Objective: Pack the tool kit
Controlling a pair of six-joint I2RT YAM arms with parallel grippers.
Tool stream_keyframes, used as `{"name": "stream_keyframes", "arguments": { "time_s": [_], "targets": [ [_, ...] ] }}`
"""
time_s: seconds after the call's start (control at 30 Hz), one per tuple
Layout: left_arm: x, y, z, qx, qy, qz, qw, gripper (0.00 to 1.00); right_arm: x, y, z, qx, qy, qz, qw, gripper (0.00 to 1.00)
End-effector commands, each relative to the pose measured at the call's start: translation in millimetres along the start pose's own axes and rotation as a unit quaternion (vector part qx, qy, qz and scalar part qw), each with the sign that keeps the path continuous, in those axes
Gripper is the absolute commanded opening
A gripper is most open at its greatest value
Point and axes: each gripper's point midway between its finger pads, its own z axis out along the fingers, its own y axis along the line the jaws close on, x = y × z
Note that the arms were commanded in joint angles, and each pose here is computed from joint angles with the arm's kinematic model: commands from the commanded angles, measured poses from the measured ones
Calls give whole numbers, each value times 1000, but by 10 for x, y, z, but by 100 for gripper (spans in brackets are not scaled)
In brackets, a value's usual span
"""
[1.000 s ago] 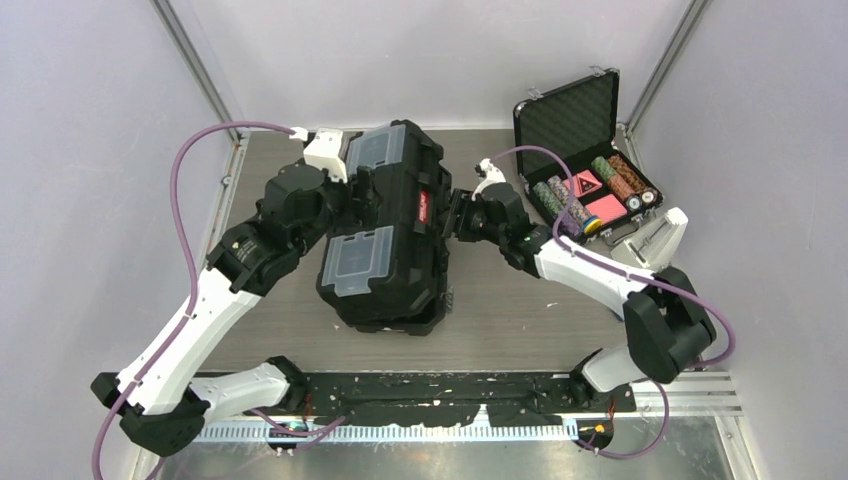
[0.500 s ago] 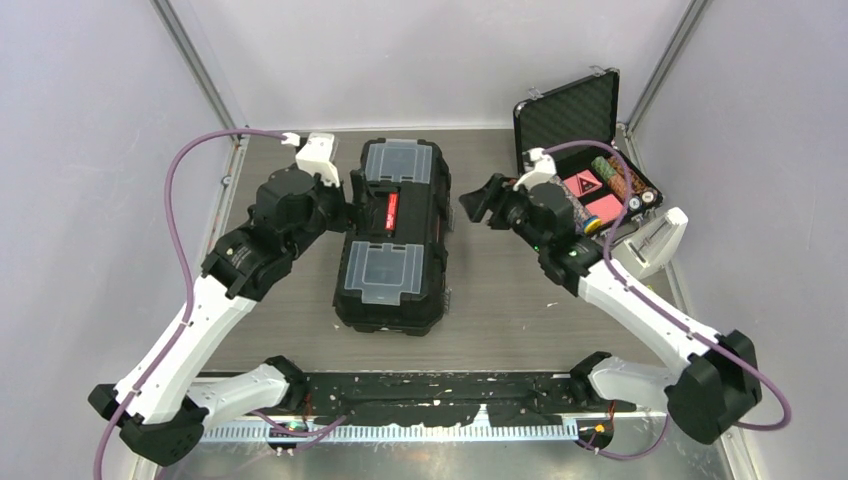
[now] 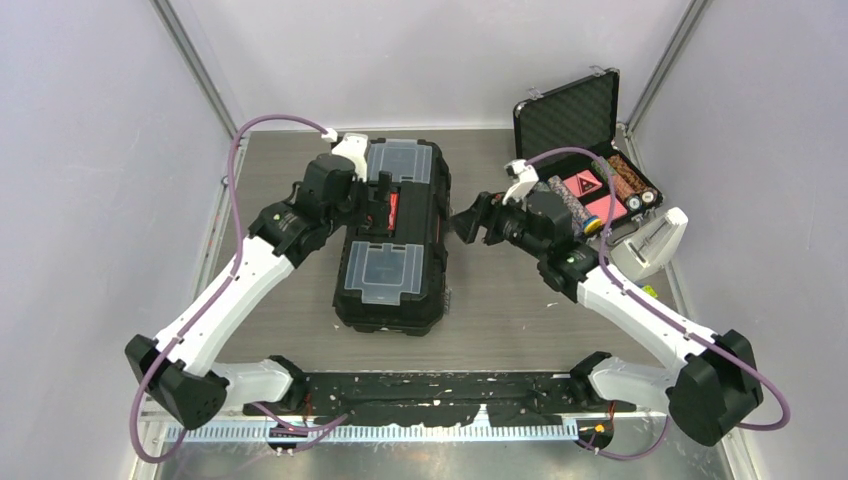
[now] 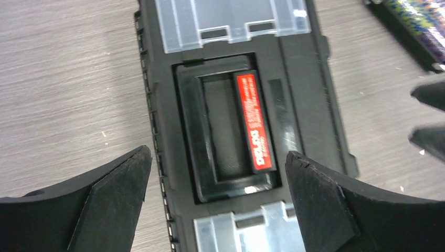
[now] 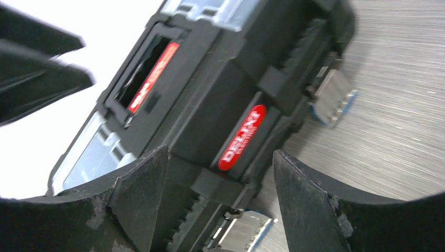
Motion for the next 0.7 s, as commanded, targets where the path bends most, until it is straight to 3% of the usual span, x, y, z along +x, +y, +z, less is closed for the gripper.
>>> {"name": "stream_keyframes", "arguments": {
  "time_s": [0.0, 0.17, 0.4, 0.67],
  "targets": [
    [-60, 235, 122, -44, 1, 2, 999, 100, -7, 578, 38, -135, 9, -43, 990, 78],
    [149, 379, 325, -60, 28, -5, 998, 99, 282, 928, 71, -204, 48, -70, 975, 79],
    [301, 353, 481, -41, 44, -4, 998, 96, 759, 976, 186, -194, 100, -94, 971, 80],
    [289, 224, 609, -11, 50, -10, 999, 95, 1156, 1606, 56, -278, 155, -168, 933, 80]
  ]
}}
